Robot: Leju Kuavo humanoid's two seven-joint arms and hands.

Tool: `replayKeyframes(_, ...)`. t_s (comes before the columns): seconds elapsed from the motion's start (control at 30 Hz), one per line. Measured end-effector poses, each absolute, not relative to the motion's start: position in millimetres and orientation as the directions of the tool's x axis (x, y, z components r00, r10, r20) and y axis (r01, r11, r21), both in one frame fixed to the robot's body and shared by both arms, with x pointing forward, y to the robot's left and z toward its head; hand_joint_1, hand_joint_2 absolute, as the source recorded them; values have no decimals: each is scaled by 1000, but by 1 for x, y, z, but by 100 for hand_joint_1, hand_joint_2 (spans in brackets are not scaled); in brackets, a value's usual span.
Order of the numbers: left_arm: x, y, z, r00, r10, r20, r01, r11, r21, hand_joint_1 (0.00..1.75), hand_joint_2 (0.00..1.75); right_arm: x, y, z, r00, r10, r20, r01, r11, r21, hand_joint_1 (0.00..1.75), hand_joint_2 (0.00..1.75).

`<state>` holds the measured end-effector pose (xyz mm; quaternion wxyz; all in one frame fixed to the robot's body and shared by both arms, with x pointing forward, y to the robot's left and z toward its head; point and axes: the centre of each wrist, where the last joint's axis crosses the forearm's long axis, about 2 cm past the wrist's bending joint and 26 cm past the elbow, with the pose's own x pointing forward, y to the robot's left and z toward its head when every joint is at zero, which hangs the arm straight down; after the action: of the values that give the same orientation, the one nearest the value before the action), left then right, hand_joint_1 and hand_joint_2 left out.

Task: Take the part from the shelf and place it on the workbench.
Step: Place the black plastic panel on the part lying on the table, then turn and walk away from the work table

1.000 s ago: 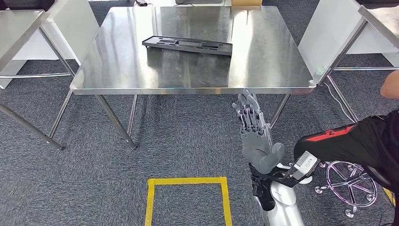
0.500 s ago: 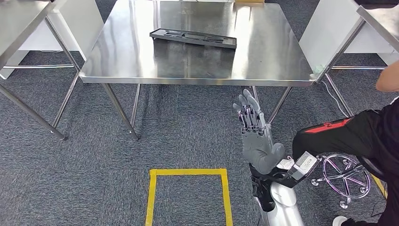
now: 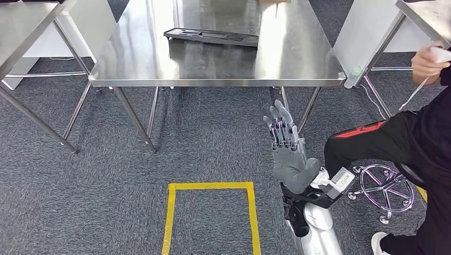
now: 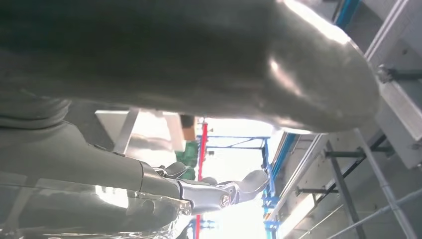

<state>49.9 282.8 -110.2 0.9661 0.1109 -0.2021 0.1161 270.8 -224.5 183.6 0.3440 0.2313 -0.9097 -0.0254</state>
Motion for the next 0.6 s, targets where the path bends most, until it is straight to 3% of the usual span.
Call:
replayKeyframes(0.37,50,280,-110,895,185,405,-275,945,175,0,0,278,-229,154,-564,-254,786,-252,959,129,0,0)
replayKeyframes(0.6,49,278,-110,898,180,402,-267,948,173,0,0,275,-238,82,-324,13,946,-74,996,-39,0,0)
